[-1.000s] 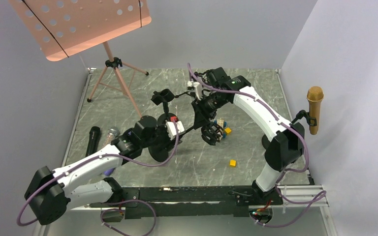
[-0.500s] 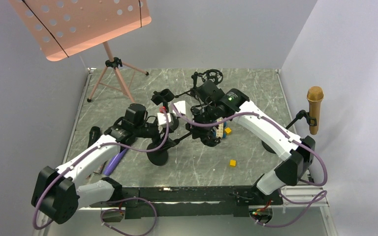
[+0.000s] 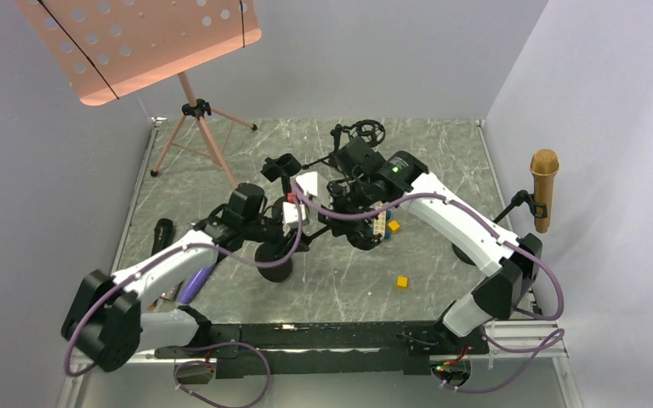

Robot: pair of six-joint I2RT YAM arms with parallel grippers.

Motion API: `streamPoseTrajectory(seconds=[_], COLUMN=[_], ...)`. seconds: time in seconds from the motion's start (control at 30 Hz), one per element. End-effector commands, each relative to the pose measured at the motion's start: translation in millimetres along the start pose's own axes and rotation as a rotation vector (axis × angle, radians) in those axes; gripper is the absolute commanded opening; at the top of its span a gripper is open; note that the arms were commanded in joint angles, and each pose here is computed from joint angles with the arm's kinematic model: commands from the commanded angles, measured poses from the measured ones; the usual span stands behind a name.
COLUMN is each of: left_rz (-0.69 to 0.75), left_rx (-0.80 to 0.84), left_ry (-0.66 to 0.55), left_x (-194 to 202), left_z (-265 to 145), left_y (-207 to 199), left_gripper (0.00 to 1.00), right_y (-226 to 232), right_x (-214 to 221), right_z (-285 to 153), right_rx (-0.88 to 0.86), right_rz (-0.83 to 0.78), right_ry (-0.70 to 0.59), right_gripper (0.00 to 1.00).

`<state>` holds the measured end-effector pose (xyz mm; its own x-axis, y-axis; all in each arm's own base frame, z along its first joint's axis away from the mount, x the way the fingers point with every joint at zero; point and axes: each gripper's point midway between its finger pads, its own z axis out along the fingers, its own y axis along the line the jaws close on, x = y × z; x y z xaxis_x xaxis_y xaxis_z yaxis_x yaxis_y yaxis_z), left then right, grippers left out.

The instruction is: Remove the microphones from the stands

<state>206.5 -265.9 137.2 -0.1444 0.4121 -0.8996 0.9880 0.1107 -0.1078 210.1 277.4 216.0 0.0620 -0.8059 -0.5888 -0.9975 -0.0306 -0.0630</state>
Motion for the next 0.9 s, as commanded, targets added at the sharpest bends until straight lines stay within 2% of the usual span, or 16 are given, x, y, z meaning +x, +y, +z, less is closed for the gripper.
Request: streamPoseTrajectory(seconds=[0.0,0.1,0.17,0.23,0.33,0.37,0.47,0.53,0.7,0.87], left_rz=[0.228,0.297,0.314,0.277,0.21,0.192,0.15,0.15,0.119,0.052], left_rx=[-0.273,-0.652,-0.756,-0.76,-0.638,-0.58,-0.443,-0.37,-0.198,-0.044], left_ry=[-0.178,-0.197,-0.108,-0.034,-0.054,-0.07,-0.1,-0.093,-0.054,-0.098], left_x=[-69,-70,-51,-29,-25,-29,-42,-46,-50,-45], left_z=[-16,-30,-27,-18,-2,2,8,6,-15,-36], left_y=[5,26,35,37,23,16,2,-6,-17,-20], left_gripper=[0.0,0.0,0.0,0.0,0.02,0.1,0.46,0.61,0.68,0.67], right_y=[-49,-73,-77,-70,-58,-59,-64,-67,-64,-44], right_x=[-26,-15,-3,6,11,11,13,14,11,-1], right_z=[-18,-21,-17,-11,-3,-3,-4,-6,-13,-17], right_rx=[0.13,0.072,0.008,-0.044,-0.096,-0.091,-0.064,-0.046,-0.023,0.0], right_rz=[0.297,0.681,0.877,0.923,0.909,0.894,0.834,0.797,0.644,0.324], right_ry=[-0.097,-0.143,-0.17,-0.164,-0.152,-0.156,-0.156,-0.154,-0.146,-0.125], right_gripper=[0.0,0.0,0.0,0.0,0.0,0.0,0.0,0.0,0.0,0.0])
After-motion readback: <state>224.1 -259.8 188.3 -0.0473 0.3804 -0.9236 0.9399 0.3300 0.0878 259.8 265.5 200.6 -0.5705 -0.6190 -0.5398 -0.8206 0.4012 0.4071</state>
